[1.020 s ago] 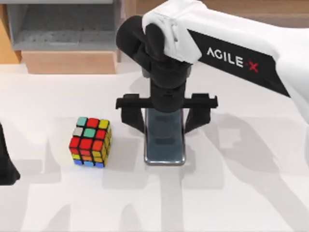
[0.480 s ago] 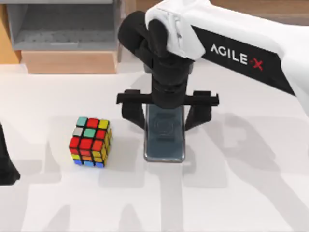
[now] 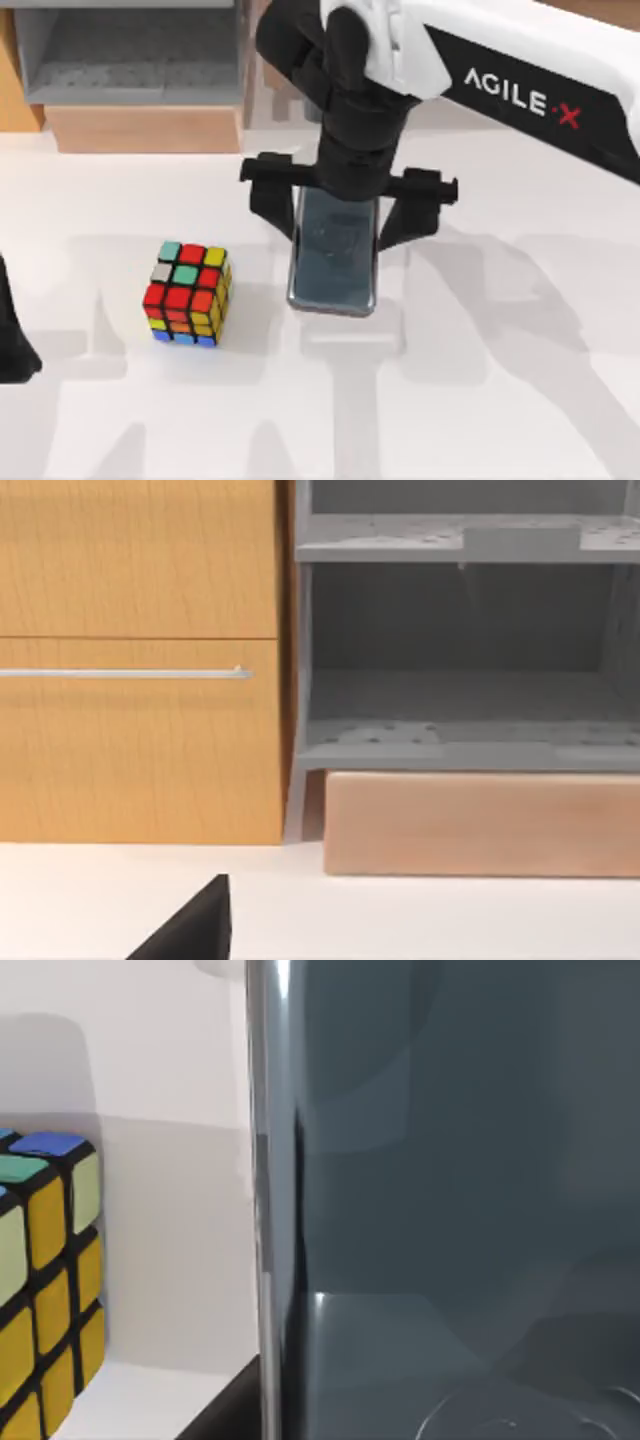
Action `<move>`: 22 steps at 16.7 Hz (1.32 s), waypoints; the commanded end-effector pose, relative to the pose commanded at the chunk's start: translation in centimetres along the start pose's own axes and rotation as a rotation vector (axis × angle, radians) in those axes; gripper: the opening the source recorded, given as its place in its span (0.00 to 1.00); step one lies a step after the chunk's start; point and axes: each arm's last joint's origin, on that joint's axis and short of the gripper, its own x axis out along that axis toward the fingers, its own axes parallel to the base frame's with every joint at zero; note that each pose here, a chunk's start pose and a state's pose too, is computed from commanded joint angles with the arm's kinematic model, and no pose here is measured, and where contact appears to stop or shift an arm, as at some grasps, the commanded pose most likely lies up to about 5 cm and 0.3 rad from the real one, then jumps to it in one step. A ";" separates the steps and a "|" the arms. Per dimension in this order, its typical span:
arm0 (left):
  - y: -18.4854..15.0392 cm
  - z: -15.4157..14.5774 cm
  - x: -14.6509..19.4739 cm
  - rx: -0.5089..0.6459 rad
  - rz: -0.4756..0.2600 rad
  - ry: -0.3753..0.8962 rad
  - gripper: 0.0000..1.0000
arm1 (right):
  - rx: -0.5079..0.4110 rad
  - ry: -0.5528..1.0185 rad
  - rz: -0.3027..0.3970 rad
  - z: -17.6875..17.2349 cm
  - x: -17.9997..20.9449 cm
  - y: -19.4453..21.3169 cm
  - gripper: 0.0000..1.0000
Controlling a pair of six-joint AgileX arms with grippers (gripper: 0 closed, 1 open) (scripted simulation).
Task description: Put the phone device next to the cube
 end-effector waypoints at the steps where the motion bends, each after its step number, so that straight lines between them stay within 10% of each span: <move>1: 0.0 0.0 0.0 0.000 0.000 0.000 1.00 | 0.005 -0.003 0.015 0.0 -0.4 0.0 0.00; 13: 0.0 0.0 0.0 0.000 0.000 0.000 1.00 | 0.015 -0.032 0.163 0.0 -2.9 0.4 0.00; 22: 0.0 0.0 0.0 0.000 0.000 0.000 1.00 | -0.033 -0.050 0.107 -0.3 0.1 1.1 0.00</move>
